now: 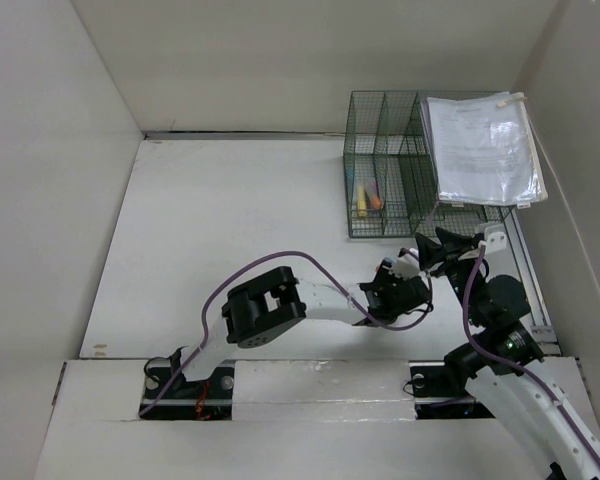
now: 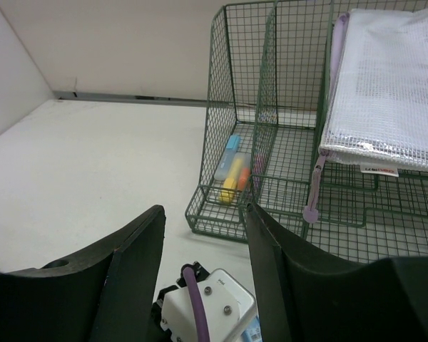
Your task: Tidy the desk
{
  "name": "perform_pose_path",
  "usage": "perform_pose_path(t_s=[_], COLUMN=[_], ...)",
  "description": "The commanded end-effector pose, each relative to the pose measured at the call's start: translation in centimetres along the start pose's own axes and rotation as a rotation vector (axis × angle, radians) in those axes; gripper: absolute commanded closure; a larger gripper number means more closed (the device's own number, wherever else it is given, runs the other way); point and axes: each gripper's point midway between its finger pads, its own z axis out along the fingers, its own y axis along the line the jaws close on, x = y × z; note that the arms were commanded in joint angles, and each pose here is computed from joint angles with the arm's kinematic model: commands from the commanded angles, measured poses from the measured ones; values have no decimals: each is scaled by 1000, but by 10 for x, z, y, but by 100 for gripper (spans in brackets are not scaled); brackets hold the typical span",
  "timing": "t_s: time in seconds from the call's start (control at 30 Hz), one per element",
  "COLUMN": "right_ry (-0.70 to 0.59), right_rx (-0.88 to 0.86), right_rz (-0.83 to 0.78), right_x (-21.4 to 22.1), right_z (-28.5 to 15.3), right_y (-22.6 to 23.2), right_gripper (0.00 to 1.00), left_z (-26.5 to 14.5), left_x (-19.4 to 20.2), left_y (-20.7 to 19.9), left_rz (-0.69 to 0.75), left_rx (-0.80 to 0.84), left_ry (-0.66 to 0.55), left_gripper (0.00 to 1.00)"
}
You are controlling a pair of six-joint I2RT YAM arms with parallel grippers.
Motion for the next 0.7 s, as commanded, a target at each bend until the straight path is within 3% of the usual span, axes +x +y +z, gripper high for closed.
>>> perform_pose_path(t_s=[0.0,0.23,0.4,0.67], right_ry=[-68,-63,-65,-58], right_rx=[-13,-12,-12,-16], right_rz=[10,9,9,8], right_x=[-18,-17,-18,-15], right_z=[1,2,2,4], right_y=[3,3,3,4], right_gripper=[45,45,45,45], left_z=[3,-2,-12,-16], left_x=[-17,-6,-1,-6], left_y=[-1,10,22,23], left_rz=[-19,-4,-12,-26], left_rx=[-4,-20,-29,-29], left_ry=[-38,-18,-9,-16], left_gripper=[55,67,66,42])
